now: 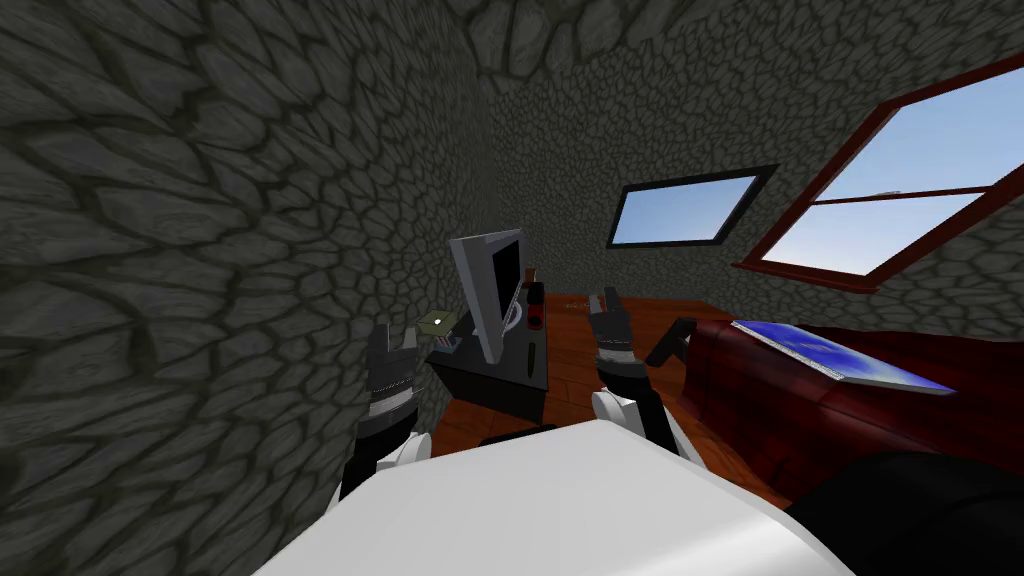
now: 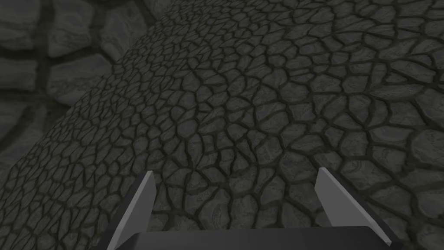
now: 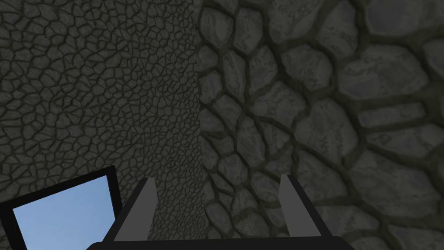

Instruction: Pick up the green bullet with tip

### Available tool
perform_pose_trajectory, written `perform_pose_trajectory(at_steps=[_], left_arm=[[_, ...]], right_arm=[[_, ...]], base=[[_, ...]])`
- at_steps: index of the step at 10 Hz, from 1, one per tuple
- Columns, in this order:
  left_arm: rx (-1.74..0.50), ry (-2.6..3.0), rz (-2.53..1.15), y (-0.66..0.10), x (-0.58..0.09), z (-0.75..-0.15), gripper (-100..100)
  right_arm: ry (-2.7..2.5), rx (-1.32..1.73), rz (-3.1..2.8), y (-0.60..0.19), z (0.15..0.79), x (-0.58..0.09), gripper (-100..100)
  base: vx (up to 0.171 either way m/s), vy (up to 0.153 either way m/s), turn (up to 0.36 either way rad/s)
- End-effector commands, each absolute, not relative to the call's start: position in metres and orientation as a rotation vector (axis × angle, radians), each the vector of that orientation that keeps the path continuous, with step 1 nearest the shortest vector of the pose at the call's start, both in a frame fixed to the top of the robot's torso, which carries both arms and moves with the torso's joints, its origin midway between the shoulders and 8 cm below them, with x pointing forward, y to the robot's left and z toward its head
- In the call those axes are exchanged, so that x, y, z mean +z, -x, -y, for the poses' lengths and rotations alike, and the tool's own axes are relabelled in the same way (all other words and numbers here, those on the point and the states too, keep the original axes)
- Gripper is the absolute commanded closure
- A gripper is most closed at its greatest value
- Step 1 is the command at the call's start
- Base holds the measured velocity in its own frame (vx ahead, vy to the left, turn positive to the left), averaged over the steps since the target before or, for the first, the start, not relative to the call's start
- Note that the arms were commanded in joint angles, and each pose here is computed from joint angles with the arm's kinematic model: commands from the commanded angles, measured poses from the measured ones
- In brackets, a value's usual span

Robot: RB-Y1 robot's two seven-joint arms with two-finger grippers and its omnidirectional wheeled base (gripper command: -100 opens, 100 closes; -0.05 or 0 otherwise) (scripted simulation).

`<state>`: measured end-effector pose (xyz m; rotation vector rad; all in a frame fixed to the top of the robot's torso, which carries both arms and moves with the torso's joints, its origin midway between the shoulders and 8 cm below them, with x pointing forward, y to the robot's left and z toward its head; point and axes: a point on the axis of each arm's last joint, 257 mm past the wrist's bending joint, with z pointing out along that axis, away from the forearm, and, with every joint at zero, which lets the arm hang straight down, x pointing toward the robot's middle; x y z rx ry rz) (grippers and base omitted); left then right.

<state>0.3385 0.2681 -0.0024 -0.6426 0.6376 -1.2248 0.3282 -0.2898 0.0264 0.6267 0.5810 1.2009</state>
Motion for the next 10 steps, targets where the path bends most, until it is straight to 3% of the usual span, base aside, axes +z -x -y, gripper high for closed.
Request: perform_pose_trajectory(at_steps=[1, 10], left_arm=[[-1.225, 0.643, -0.638, -0.338, -0.002, -0.268, 0], [-1.225, 0.642, -0.638, -0.339, -0.002, -0.268, 0]], right_arm=[[-0.629, 1.219, -0.608, -0.332, 0.289, 0.021, -100], [-0.893, 1.389, -0.805, -0.387, 0.319, -0.071, -100]], base=[[-0.024, -0.008, 0.077], [-0.093, -0.05, 0.161]])
